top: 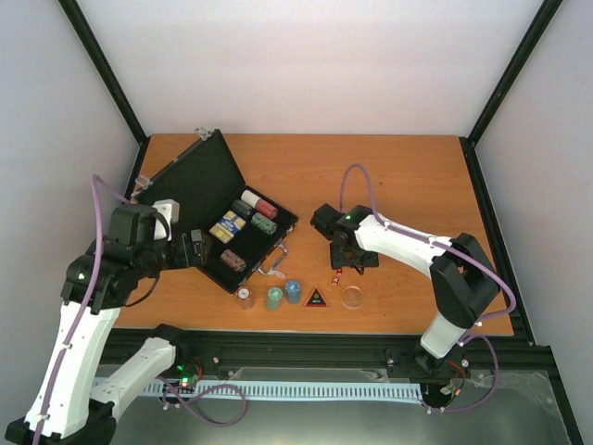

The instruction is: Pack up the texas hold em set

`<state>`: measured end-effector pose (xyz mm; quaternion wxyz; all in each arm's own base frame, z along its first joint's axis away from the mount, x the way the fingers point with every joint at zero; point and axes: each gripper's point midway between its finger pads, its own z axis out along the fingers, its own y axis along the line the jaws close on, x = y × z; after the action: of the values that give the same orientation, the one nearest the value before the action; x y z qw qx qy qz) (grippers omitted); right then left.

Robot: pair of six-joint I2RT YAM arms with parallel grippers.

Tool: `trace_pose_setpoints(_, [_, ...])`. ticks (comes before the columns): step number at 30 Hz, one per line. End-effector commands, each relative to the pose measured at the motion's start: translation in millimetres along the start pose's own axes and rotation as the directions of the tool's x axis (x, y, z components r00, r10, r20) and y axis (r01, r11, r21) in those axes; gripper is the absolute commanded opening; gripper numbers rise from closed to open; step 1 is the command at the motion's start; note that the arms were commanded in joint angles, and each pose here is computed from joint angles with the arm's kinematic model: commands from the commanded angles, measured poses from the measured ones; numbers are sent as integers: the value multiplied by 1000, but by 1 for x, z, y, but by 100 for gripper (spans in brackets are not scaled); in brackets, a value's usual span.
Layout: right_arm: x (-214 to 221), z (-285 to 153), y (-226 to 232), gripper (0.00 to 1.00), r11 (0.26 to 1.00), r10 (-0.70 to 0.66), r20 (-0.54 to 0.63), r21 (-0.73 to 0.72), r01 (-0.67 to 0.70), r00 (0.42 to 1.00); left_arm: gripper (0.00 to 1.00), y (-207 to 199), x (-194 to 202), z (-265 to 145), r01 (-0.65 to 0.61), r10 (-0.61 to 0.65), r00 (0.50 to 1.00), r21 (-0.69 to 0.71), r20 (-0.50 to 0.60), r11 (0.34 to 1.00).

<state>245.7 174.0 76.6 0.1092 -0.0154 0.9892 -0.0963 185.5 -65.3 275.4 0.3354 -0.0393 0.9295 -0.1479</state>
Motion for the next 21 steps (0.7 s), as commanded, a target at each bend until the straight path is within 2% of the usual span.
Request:
trace_pose_setpoints(1, [-10,11,1,74,995,96,23,-30,-95,995,100,-10,-7,-2,-27,26,999,44,20,999])
trace_pose_setpoints(10, [-15,30,10,65,992,105,-9,-69,-105,994,100,-10,-8,0,-15,14,1000,49,24,999])
trace_pose_setpoints(18, [-16,44,15,52,991,100,-42,-87,-103,994,100,-9,-8,3,-8,7,1000,39,22,999])
trace_pose_setpoints(21, [-16,47,17,51,990,105,-50,-85,-109,993,100,-8,-8,4,-7,7,1000,35,21,999])
